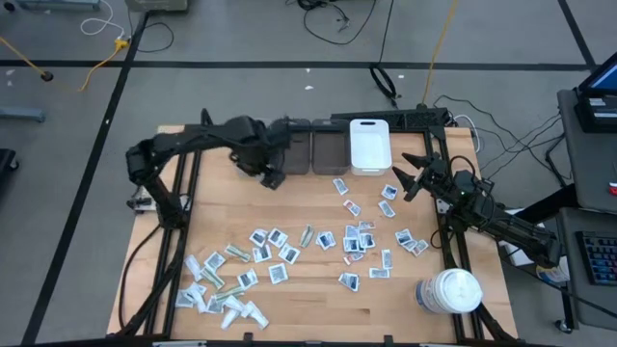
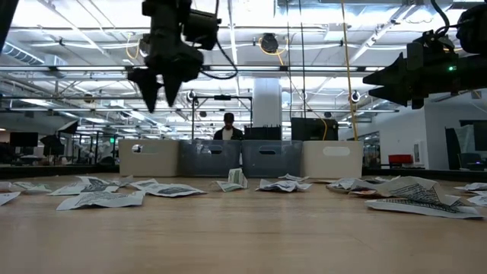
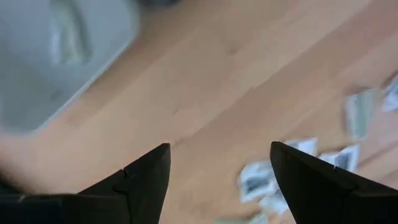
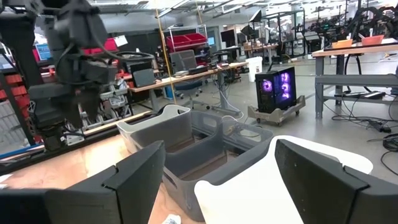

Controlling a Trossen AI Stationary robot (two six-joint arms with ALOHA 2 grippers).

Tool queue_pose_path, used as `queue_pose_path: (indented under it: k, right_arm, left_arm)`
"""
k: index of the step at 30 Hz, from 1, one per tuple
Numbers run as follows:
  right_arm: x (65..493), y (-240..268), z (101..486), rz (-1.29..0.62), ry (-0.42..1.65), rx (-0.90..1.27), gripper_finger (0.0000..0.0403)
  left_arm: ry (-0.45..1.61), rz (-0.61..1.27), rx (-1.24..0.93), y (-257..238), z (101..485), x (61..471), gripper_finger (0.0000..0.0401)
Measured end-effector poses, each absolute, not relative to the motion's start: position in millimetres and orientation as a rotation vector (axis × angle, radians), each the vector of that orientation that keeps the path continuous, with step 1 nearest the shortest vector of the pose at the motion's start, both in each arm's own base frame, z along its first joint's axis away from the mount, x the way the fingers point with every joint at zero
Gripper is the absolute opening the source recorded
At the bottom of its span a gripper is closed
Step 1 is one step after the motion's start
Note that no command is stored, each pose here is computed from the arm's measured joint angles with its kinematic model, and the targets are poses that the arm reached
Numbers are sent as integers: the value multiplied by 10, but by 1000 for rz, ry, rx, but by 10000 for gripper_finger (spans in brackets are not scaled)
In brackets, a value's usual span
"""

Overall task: Pick & Place First Aid Supplies
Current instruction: Put the bandage into the gray bin

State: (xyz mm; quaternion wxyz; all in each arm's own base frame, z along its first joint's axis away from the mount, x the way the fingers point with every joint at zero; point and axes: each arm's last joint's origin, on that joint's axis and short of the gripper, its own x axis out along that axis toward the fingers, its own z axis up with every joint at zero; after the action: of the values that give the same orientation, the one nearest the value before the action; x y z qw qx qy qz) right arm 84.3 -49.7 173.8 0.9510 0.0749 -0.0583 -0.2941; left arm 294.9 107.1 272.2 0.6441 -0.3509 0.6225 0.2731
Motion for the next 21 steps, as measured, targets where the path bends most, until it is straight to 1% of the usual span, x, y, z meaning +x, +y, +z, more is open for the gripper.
queue_pose_path:
  k: [12, 21]
  right_arm:
    - [843, -497, 1739, -598, -119, 152, 297]
    - [843, -497, 1739, -598, -119, 152, 297]
  left_arm:
    - [1380, 501, -709, 589, 2805, 3626, 251]
    - [1385, 428, -659, 165, 2818, 3937, 261]
